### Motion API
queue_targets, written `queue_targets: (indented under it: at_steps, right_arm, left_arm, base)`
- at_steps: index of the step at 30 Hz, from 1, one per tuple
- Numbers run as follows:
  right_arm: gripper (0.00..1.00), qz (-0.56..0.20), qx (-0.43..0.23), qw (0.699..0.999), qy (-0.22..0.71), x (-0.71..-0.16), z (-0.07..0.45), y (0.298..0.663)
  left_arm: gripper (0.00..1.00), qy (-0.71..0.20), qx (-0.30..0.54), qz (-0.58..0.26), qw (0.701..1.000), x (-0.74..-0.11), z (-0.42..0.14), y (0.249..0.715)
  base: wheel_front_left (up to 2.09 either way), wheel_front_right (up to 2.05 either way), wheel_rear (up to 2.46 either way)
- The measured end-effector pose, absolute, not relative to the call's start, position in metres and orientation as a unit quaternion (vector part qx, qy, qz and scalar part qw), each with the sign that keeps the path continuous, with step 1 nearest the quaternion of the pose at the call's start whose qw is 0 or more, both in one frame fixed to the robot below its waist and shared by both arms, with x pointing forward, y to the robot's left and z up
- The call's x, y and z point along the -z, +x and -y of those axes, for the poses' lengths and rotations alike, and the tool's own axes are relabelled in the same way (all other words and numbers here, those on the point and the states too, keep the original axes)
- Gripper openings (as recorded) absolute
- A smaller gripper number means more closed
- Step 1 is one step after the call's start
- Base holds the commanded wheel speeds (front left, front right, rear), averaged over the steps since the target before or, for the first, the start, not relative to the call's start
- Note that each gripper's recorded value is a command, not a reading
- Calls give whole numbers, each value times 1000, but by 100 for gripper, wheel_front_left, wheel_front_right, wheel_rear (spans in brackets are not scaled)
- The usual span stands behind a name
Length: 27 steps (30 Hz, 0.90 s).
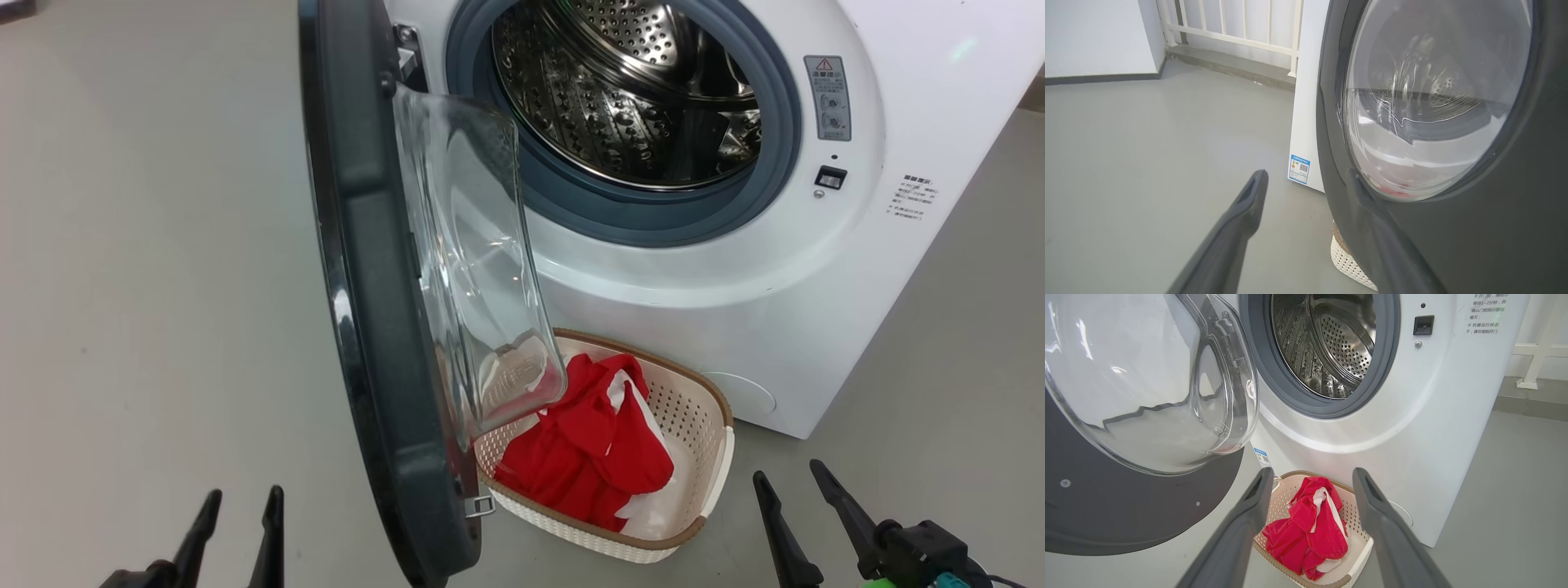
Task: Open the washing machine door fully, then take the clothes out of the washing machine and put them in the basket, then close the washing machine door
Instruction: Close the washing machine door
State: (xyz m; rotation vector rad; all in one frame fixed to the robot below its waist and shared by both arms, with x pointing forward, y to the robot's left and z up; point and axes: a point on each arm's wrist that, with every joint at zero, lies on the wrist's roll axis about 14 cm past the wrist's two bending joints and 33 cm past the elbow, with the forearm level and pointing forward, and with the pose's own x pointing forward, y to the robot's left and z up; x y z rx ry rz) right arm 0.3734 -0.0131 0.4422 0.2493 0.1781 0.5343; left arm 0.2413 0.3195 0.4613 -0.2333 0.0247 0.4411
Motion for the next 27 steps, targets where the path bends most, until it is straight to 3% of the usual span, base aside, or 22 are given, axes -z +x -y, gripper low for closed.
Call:
queue_targets:
  at_steps: [7,27]
  right_arm:
    - [100,-84,-261,954,124,-444,14,376]
    - [100,-84,-256,955,124,-444,17,376]
  left_arm:
    - [100,-61,-223,-12,973,-469,-316,239]
    - [100,-70,-235,-8,969,-468,-318,239]
  base:
    - [0,0,0]
    - [0,0,0]
